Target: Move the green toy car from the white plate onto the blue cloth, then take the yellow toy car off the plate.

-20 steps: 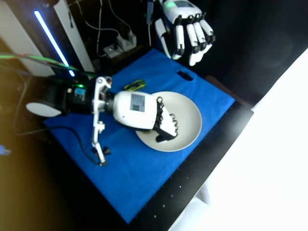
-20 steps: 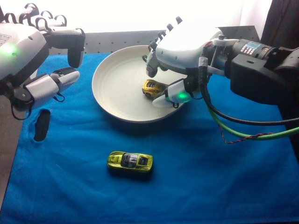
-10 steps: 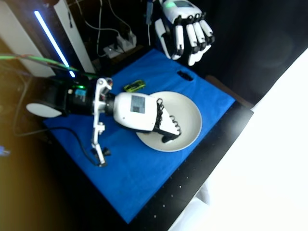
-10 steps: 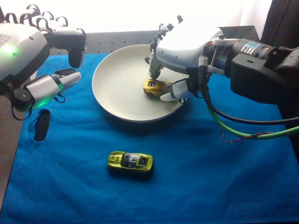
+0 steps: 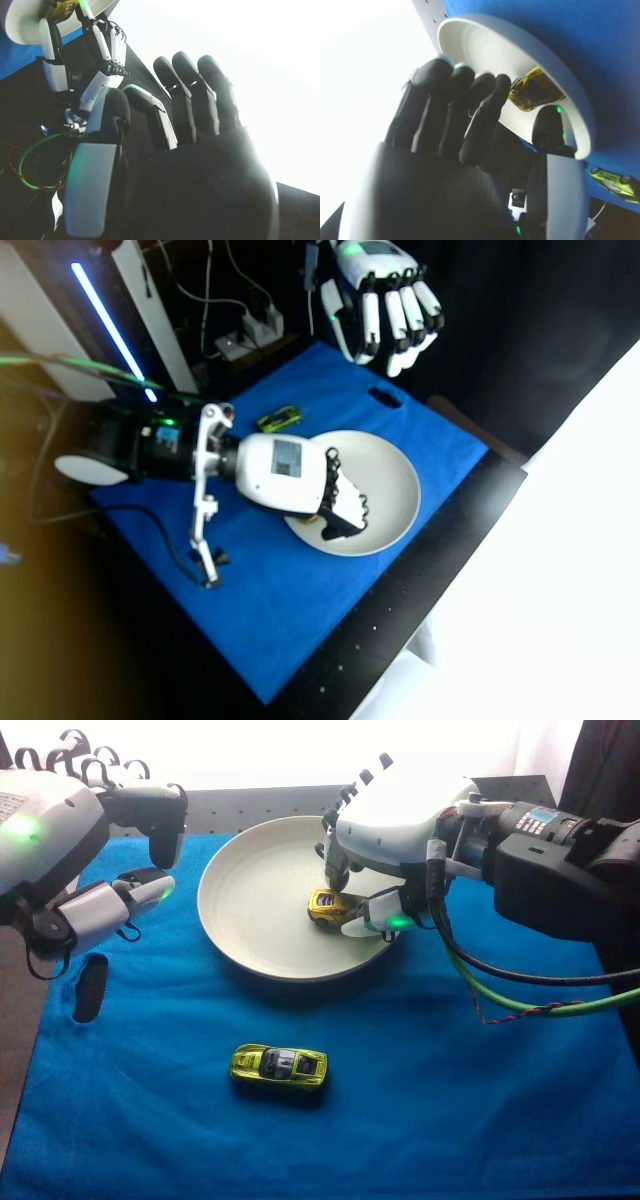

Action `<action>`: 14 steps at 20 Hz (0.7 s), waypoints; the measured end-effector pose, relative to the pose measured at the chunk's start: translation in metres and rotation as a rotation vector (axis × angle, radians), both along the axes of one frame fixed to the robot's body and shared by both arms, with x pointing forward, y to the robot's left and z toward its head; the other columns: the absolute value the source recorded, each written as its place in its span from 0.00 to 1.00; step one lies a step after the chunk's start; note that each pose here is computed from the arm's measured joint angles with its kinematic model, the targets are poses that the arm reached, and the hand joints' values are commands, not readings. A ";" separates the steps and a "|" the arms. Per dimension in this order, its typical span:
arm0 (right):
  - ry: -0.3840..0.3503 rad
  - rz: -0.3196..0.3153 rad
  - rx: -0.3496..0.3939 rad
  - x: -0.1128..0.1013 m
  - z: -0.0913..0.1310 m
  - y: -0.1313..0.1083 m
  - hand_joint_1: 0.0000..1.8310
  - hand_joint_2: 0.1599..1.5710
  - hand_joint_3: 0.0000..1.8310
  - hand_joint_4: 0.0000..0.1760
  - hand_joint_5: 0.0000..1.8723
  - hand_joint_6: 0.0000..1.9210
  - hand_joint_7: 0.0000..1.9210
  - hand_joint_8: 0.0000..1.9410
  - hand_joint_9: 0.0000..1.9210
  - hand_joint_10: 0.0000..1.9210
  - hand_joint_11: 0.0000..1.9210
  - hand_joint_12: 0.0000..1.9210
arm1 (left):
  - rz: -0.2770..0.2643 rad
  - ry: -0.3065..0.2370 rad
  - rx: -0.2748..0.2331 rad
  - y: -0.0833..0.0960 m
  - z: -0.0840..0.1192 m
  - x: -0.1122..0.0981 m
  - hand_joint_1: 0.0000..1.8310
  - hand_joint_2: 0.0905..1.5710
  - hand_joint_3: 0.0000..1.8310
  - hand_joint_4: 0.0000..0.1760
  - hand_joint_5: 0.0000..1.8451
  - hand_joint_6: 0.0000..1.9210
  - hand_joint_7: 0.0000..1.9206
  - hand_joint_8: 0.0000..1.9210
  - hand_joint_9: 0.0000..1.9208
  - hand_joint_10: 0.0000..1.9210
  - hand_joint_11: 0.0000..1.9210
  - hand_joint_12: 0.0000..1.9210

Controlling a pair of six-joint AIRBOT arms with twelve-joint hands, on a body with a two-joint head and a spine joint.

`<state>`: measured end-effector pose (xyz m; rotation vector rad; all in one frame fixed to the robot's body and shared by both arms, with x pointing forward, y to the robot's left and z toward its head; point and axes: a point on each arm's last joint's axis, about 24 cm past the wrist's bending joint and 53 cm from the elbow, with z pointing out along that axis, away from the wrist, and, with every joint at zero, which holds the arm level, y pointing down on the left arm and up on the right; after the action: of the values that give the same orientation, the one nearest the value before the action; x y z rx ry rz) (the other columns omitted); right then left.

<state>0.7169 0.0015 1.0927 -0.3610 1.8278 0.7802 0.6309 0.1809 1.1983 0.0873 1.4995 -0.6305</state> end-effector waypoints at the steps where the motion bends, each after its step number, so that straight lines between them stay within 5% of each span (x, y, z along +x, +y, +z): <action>1: 0.001 0.000 -0.001 0.000 0.000 0.000 0.46 0.61 0.00 0.00 0.39 0.71 0.40 0.91 0.41 0.99 0.47 1.00 | 0.000 0.000 0.000 0.000 0.000 0.000 0.43 0.83 0.00 1.00 0.32 0.80 0.26 0.44 0.17 0.59 0.02 0.90; 3: 0.000 0.000 -0.001 0.000 0.000 0.000 0.42 0.60 0.00 0.00 0.34 0.65 0.35 0.75 0.31 0.88 0.35 1.00 | 0.000 0.000 0.000 0.000 0.000 0.000 0.44 0.82 0.00 1.00 0.33 0.79 0.28 0.40 0.17 0.57 0.01 0.89; 4: 0.001 0.000 -0.001 0.000 0.000 0.000 0.42 0.60 0.00 0.00 0.34 0.69 0.35 0.80 0.32 0.92 0.36 1.00 | 0.000 0.000 0.000 0.000 0.000 0.000 0.45 0.82 0.00 1.00 0.34 0.79 0.28 0.40 0.18 0.57 0.02 0.89; 7: 0.000 -0.001 -0.001 0.001 0.000 0.000 0.43 0.60 0.00 0.00 0.37 0.58 0.35 0.80 0.32 0.94 0.37 1.00 | -0.002 -0.001 0.001 0.000 0.000 0.000 0.45 0.82 0.00 1.00 0.34 0.78 0.28 0.43 0.18 0.60 0.03 0.91; 9: 0.000 -0.001 -0.001 0.001 0.000 0.000 0.45 0.61 0.00 0.00 0.38 0.72 0.39 0.88 0.38 1.00 0.44 1.00 | -0.003 -0.001 0.002 -0.001 0.000 0.000 0.46 0.81 0.00 1.00 0.35 0.77 0.28 0.42 0.18 0.59 0.02 0.90; 11: 0.000 -0.002 -0.002 0.001 0.000 0.000 0.44 0.62 0.00 0.00 0.34 0.48 0.34 0.57 0.27 0.76 0.25 1.00 | -0.003 -0.002 0.002 -0.001 0.000 0.000 0.45 0.81 0.00 1.00 0.35 0.77 0.29 0.40 0.17 0.58 0.01 0.90; 14: -0.001 -0.004 -0.002 0.002 0.000 -0.001 0.42 0.61 0.00 0.00 0.36 0.31 0.35 0.43 0.25 0.66 0.19 0.99 | -0.004 -0.002 0.002 -0.001 0.000 -0.001 0.46 0.81 0.00 1.00 0.35 0.76 0.31 0.40 0.18 0.58 0.01 0.90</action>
<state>0.7186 0.0003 1.0922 -0.3591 1.8285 0.7755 0.6303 0.1797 1.1986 0.0920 1.4986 -0.6322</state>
